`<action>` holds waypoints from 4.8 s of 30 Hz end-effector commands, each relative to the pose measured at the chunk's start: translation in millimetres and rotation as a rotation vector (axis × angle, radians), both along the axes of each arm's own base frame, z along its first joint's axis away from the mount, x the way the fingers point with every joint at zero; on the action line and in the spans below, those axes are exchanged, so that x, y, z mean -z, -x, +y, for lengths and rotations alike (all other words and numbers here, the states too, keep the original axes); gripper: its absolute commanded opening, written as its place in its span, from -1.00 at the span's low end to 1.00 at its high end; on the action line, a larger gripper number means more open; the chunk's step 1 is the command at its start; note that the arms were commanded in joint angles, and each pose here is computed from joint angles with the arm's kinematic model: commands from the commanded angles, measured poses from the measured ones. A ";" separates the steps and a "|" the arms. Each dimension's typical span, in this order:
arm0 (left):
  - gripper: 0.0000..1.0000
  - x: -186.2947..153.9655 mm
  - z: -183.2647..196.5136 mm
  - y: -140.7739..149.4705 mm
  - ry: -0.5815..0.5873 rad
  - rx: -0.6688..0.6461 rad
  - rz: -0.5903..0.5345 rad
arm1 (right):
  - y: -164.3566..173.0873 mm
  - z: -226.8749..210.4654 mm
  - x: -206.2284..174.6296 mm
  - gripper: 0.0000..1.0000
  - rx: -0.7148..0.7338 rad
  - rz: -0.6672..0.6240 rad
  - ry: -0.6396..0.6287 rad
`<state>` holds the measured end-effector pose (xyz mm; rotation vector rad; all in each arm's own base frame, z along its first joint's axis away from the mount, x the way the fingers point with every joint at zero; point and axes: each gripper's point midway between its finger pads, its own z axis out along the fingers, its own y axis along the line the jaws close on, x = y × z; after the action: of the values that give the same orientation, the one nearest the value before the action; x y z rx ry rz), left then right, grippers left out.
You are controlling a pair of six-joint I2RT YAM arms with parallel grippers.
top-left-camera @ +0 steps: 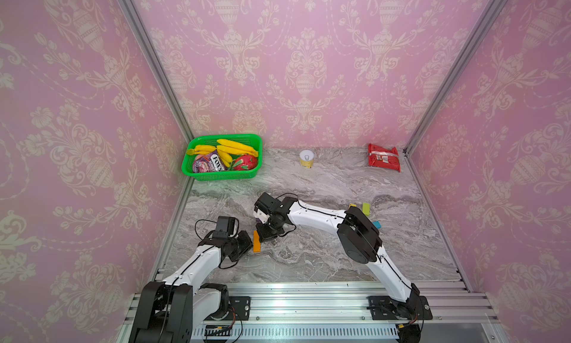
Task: Assemble the letter p with building blocks
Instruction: Assemble the building block at the center of the board.
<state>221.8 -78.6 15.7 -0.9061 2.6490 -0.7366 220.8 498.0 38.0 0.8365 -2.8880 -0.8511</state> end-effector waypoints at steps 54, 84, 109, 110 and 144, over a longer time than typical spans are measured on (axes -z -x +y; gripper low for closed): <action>-1.00 5.1 -1.4 -1.1 -0.066 0.031 0.066 | -5.0 -20.2 10.7 -0.81 0.033 0.021 0.072; -1.00 9.5 -6.1 4.6 -0.031 0.029 0.077 | 2.3 -17.9 19.7 -0.81 0.022 0.054 0.062; -1.00 8.2 6.4 -17.2 -0.086 -0.033 0.078 | -13.0 -6.3 18.7 -0.81 0.041 0.062 0.044; -1.00 8.3 6.9 -17.4 -0.085 -0.035 0.080 | -13.1 -6.1 18.2 -0.81 0.041 0.063 0.043; -1.00 9.5 10.1 -33.8 -0.089 -0.035 0.079 | -30.8 -6.7 19.9 -0.81 0.075 0.057 0.048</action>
<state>264.2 -76.6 16.9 -0.9480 2.6577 -0.6534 244.9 492.4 26.1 0.7316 -2.8868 -0.8138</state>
